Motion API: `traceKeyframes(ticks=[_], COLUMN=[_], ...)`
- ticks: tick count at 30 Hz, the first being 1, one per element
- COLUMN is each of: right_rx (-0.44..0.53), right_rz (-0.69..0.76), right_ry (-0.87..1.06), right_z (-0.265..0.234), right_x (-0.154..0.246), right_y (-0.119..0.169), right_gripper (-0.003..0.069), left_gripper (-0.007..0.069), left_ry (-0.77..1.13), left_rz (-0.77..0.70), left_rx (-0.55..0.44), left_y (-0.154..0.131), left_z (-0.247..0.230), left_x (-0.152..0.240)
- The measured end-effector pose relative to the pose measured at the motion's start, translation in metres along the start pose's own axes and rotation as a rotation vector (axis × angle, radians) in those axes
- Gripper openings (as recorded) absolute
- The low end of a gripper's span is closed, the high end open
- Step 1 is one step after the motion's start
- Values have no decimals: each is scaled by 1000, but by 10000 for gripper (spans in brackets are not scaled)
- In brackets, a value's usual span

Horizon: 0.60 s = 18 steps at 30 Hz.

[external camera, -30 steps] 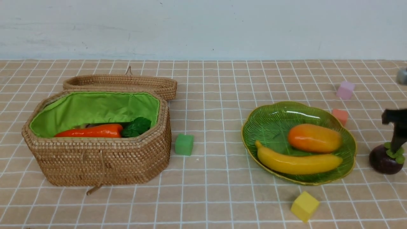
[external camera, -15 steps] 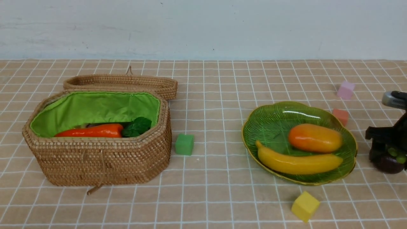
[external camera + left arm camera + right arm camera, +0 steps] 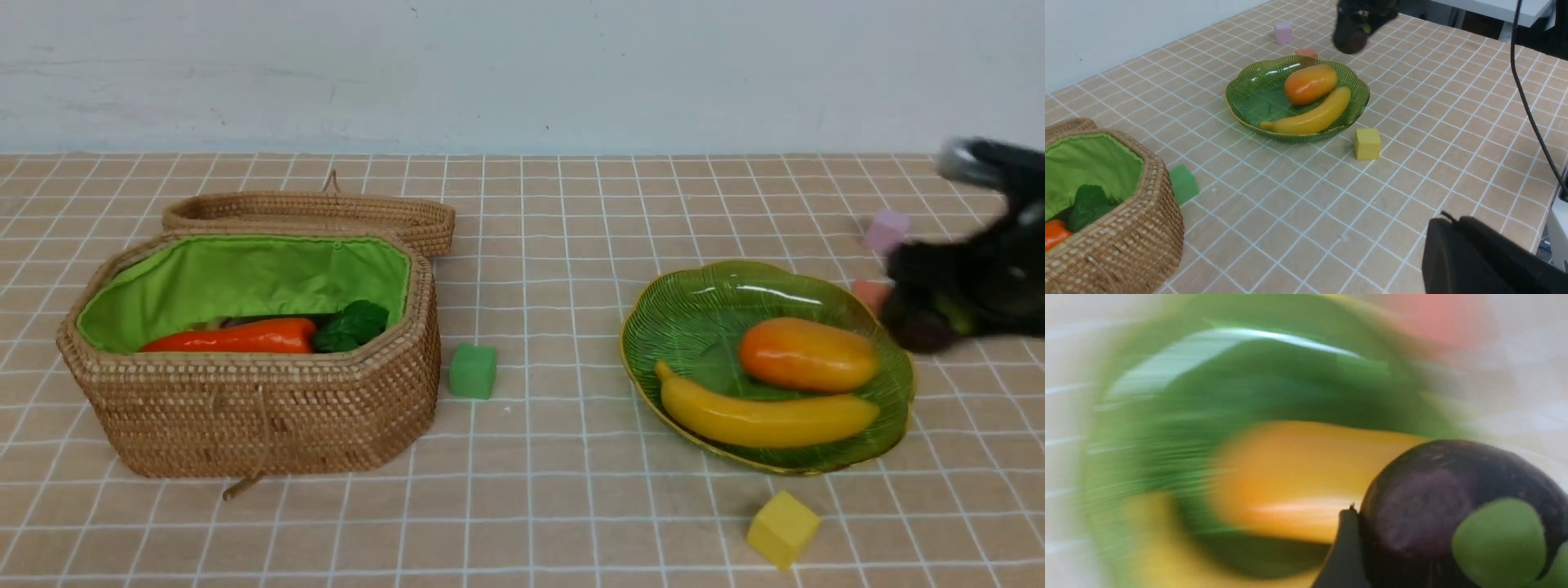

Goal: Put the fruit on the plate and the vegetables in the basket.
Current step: Use the right arm to grab a mangosteen and put it into the right plate

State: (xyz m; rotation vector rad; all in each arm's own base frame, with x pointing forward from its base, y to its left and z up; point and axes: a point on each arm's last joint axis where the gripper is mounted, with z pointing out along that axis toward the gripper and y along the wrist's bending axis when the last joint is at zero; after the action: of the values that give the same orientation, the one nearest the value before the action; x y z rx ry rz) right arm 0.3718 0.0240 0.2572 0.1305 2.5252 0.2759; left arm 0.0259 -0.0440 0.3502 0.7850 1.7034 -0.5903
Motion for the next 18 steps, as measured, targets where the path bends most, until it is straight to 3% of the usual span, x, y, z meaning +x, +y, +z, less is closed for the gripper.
traceKeyframes(ticks=[4,7,9,13,18], right_rx=[-124,-142,-144,-136,-159], right_rz=[-147,-214,-231,-263,-303], right_ry=[-14,-34,-42,-64,-93], right_z=[23,47,54,62,18], right_x=[11,18,20,22,15], right_y=[56,71,76,80,85], right_gripper=[594,594,597,680,671], left_gripper=[1,1,3,5,7], left_ry=[-1,9,10,16,17], left_rz=[0,0,0,1,3], left_rx=[-1,3,3,4,2], left_y=[0,0,0,0,0], left_z=[0,0,0,0,0], left_x=[0,1,1,1,1])
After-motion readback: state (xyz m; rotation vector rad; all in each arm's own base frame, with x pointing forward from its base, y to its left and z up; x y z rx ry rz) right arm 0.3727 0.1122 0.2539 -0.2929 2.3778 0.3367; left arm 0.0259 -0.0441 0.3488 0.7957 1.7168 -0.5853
